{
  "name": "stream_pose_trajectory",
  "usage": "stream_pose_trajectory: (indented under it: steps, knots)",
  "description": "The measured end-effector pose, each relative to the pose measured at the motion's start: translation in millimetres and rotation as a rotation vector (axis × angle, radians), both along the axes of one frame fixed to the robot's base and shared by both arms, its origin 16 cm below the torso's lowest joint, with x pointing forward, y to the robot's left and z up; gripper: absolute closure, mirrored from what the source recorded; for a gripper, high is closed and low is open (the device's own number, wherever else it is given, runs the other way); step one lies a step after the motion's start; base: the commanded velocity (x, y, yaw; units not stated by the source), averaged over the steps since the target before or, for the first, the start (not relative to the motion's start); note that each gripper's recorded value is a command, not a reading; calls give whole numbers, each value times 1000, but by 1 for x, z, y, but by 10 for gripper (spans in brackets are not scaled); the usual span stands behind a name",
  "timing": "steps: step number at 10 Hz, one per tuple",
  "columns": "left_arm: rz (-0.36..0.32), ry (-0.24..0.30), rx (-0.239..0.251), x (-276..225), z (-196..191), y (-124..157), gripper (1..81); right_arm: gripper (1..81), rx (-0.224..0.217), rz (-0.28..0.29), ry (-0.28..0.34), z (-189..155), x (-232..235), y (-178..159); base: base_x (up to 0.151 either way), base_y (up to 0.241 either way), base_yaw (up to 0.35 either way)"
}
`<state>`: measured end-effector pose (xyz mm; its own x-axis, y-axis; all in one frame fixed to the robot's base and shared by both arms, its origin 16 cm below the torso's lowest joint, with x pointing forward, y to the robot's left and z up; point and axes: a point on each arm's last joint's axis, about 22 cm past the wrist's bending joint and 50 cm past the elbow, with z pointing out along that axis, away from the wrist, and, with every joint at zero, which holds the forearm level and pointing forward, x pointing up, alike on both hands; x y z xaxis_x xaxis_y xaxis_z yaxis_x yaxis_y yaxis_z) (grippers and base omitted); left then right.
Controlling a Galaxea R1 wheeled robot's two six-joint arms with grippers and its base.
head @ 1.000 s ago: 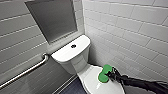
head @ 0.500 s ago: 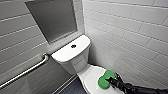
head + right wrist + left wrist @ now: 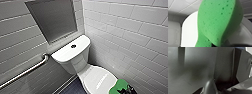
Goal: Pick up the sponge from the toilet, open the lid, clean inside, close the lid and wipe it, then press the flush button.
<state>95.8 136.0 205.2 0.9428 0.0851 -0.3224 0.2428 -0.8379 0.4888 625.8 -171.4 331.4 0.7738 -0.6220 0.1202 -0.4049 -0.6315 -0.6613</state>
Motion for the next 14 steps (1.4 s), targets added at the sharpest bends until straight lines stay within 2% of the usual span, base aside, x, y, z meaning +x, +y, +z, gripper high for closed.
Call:
stream_pose_trajectory:
  steps: [3,5,7,8,9,11,12,13,14]
  knots:
    - [0,0,0,0,0,0,10,811,-14,-20,1,23,-44,-17,0,0,0]
    - [0,0,0,0,0,0,10,811,3,-25,-5,47,-78,-12,0,0,0]
    - [0,-1,0,0,0,0,10,811,4,-39,-40,67,-89,-12,0,0,0]
    - [0,-1,0,0,0,0,10,811,21,-36,-56,75,-83,-5,0,0,0]
    - [1,-2,1,0,0,0,10,811,63,-16,-75,85,-70,13,0,0,0]
    - [0,-2,1,0,0,0,10,811,182,66,-144,117,-24,67,0,0,0]
    - [1,-2,1,0,0,0,10,811,207,103,-185,125,6,84,0,0,0]
    - [1,-2,1,1,0,0,10,811,193,124,-198,115,29,85,0,0,0]
    - [1,-3,1,1,0,0,10,811,158,128,-184,91,44,78,0,0,0]
